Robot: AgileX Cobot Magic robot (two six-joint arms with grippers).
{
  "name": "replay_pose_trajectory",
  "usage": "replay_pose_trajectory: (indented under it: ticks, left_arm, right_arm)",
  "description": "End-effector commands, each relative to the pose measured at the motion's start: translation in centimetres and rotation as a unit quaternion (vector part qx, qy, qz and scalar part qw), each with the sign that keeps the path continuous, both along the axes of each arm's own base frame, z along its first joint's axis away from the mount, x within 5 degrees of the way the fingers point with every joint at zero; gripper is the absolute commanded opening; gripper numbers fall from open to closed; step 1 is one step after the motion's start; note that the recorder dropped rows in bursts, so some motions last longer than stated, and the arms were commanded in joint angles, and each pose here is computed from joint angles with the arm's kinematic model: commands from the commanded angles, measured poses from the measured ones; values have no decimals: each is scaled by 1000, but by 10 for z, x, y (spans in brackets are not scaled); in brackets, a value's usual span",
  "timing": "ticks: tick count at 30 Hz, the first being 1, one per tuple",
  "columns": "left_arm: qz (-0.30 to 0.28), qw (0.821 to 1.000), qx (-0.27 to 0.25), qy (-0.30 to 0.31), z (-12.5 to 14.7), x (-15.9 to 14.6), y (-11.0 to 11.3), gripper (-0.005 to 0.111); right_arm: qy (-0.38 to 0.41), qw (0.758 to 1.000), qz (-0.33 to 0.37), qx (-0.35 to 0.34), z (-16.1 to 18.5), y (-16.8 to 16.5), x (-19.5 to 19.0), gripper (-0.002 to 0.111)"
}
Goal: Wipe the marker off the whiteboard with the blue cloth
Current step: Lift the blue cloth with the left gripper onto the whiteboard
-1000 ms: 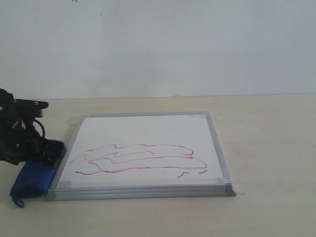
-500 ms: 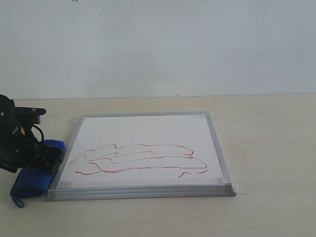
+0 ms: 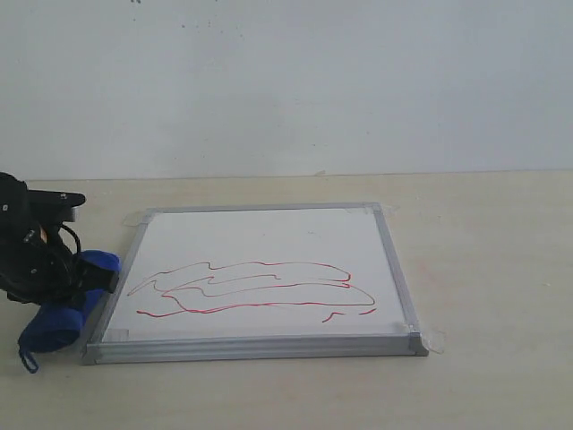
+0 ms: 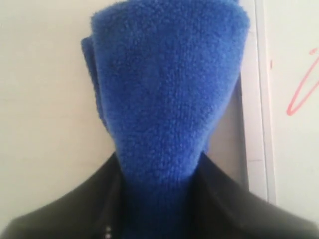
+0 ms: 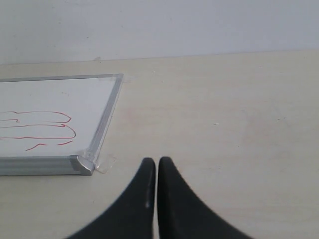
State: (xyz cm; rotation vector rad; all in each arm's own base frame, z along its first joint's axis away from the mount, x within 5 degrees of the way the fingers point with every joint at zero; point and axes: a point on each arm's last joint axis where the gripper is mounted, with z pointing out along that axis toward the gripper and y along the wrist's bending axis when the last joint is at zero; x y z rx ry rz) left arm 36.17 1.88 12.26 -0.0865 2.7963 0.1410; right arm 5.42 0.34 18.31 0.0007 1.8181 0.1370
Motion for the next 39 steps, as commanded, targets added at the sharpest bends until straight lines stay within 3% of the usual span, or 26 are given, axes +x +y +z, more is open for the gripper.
replay_pose_trajectory:
  ticks: [1, 5, 9, 16, 20, 25, 33, 37, 39]
  left_arm:
    - [-8, 1000, 1, -16, 3, 3, 0, 4]
    - [-7, 999, -6, -51, 27, 2, -5, 4]
    - [-8, 994, -37, -99, 55, 1, -27, 4]
    - [-43, 996, -37, -66, 12, 10, -50, 4]
    - [-63, 998, -25, -11, -2, 15, -63, 4]
    - [-128, 992, -19, -3, -13, 18, -101, 4]
    - [-183, 983, -24, 18, -17, 4, -154, 4]
    - [-203, 979, -17, 16, -16, 3, -158, 4]
    - [-202, 979, -3, 14, -16, 7, -148, 4]
  right_arm:
    - [-8, 1000, 0, 0, 1, 0, 0, 1]
    - [-8, 1000, 0, 0, 1, 0, 0, 1]
    - [-6, 1000, 0, 0, 1, 0, 0, 1]
    - [-6, 1000, 0, 0, 1, 0, 0, 1]
    - [-6, 1000, 0, 1, 1, 0, 0, 1]
    - [-6, 1000, 0, 1, 1, 0, 0, 1]
    - [-6, 1000, 0, 0, 1, 0, 0, 1]
    - [-6, 1000, 0, 0, 1, 0, 0, 1]
    - [-6, 1000, 0, 0, 1, 0, 0, 1]
